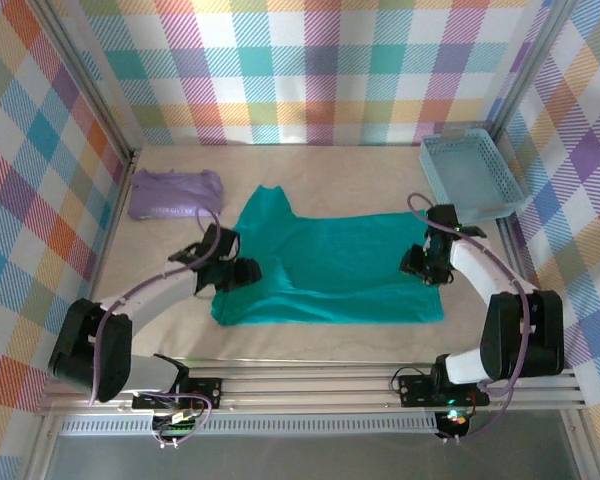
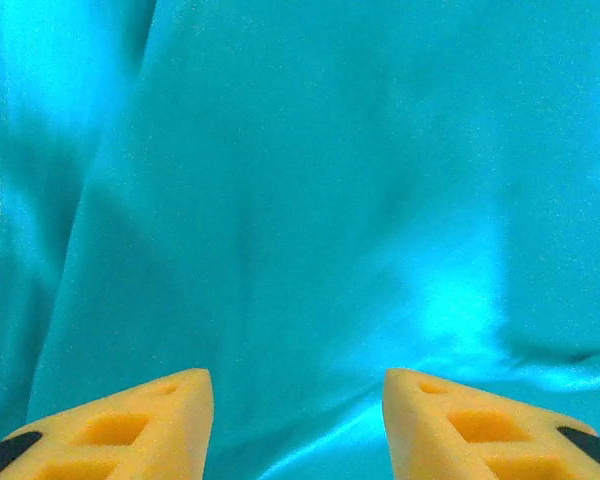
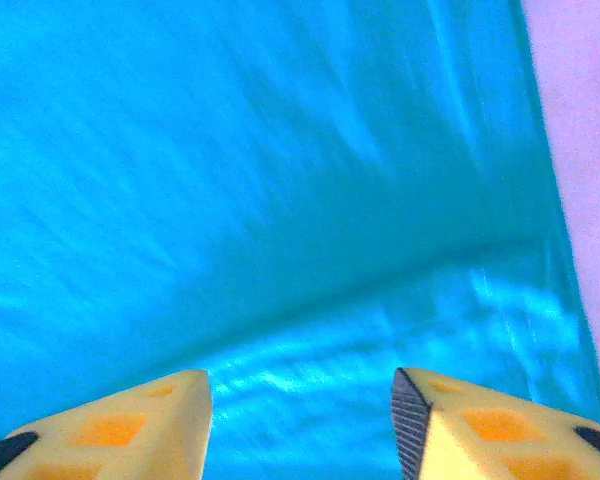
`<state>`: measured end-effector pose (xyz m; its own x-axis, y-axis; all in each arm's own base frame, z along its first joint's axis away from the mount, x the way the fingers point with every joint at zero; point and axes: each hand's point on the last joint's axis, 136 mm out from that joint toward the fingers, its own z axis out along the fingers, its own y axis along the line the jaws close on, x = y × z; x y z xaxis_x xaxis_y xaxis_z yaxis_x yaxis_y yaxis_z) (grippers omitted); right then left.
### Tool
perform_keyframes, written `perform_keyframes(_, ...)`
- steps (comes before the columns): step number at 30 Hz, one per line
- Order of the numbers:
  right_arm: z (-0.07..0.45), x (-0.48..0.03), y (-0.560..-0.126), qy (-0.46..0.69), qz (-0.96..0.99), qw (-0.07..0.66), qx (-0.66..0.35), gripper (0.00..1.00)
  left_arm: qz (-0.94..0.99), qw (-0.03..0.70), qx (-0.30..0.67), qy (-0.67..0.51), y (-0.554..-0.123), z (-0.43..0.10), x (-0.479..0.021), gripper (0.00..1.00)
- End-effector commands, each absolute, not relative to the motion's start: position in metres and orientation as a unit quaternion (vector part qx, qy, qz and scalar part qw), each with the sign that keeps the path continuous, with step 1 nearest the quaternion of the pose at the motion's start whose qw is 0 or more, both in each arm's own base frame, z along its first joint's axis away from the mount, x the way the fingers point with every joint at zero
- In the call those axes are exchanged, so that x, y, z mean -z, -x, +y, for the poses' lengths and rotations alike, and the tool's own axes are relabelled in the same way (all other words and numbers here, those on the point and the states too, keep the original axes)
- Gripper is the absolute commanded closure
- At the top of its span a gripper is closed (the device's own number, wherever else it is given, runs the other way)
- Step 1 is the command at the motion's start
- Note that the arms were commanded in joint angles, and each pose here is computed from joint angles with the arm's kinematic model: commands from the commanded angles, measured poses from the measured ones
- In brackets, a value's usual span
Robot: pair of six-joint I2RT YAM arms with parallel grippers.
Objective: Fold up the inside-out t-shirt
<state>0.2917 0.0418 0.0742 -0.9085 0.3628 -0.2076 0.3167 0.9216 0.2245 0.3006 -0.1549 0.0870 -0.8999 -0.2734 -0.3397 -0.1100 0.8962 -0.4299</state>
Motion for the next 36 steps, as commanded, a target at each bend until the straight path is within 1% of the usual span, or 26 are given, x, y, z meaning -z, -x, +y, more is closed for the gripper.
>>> perform_keyframes(1,0.032,-0.095,-0.366,-0.152,0.962,0.217,-0.063,0.46,0.936,0.288,0.178,0.096,-0.367,-0.148,-0.126,0.5)
perform_keyframes(5,0.016,-0.089,-0.426,-0.139,0.965,0.221,-0.002,0.43,0.929,0.309,0.181,0.097,-0.412,-0.154,-0.137,0.47)
perform_keyframes(10,0.005,-0.068,-0.471,-0.129,0.97,0.203,0.03,0.41,0.931,0.295,0.196,0.086,-0.434,-0.169,-0.132,0.47)
perform_keyframes(17,-0.004,-0.044,-0.494,-0.12,0.977,0.167,0.06,0.41,0.939,0.282,0.183,0.072,-0.444,-0.172,-0.12,0.47)
perform_keyframes(24,-0.013,-0.025,-0.497,-0.121,0.981,0.138,0.068,0.43,0.941,0.281,0.178,0.064,-0.452,-0.174,-0.116,0.47)
perform_keyframes(29,-0.01,-0.018,-0.498,-0.119,0.984,0.119,0.057,0.49,0.94,0.285,0.177,0.068,-0.463,-0.171,-0.117,0.47)
perform_keyframes(34,-0.007,-0.016,-0.5,-0.115,0.986,0.114,0.047,0.66,0.939,0.289,0.173,0.069,-0.482,-0.166,-0.117,0.46)
perform_keyframes(36,-0.006,-0.016,-0.502,-0.113,0.986,0.117,0.043,0.71,0.942,0.285,0.159,0.071,-0.493,-0.161,-0.112,0.46)
